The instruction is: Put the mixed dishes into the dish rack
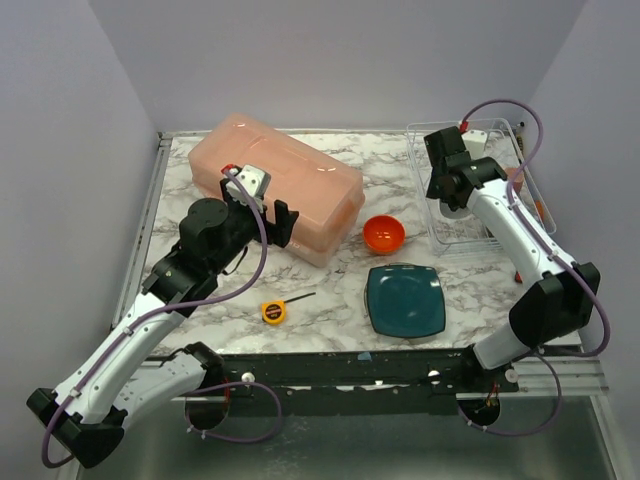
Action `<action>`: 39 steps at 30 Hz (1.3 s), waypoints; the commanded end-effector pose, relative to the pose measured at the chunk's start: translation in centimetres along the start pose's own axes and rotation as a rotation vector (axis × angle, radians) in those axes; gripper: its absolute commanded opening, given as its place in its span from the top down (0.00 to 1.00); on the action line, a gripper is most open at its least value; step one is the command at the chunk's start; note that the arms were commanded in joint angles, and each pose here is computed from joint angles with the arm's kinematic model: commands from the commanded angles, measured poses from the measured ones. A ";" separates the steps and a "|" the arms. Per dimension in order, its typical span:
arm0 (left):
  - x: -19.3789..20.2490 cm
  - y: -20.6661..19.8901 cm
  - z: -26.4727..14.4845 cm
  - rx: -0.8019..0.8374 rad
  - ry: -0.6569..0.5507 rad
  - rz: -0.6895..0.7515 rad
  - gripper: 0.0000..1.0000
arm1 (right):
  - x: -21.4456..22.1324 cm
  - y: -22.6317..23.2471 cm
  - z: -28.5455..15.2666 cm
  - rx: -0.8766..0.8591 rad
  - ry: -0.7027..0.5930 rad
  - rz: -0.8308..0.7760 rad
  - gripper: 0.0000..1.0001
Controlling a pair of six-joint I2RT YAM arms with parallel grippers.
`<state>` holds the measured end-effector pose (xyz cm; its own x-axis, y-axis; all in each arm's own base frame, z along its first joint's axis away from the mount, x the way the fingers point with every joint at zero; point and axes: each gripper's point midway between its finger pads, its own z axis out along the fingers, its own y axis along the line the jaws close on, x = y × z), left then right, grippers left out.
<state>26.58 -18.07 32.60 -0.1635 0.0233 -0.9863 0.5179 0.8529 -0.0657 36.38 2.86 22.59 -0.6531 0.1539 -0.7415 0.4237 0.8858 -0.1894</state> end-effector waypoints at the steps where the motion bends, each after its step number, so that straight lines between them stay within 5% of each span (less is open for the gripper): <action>1: -0.2 0.2 0.0 -0.011 -0.020 0.022 0.16 | -0.5 -2.1 1.6 0.109 -0.011 -0.037 1.00; 13: 0.4 -0.1 0.4 -0.003 -0.004 0.025 0.17 | 2.3 -1.7 6.1 0.172 0.112 -0.131 1.00; 39: 1.1 -0.5 1.1 0.022 0.027 0.020 0.17 | 2.6 -4.1 11.9 0.497 0.113 -0.242 1.00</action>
<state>27.07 -18.68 31.39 -0.1825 0.0524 -0.9818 0.5242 0.8500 -0.0520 39.10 -4.11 11.19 -0.8609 0.0701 -0.5040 0.4104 0.6812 -0.6063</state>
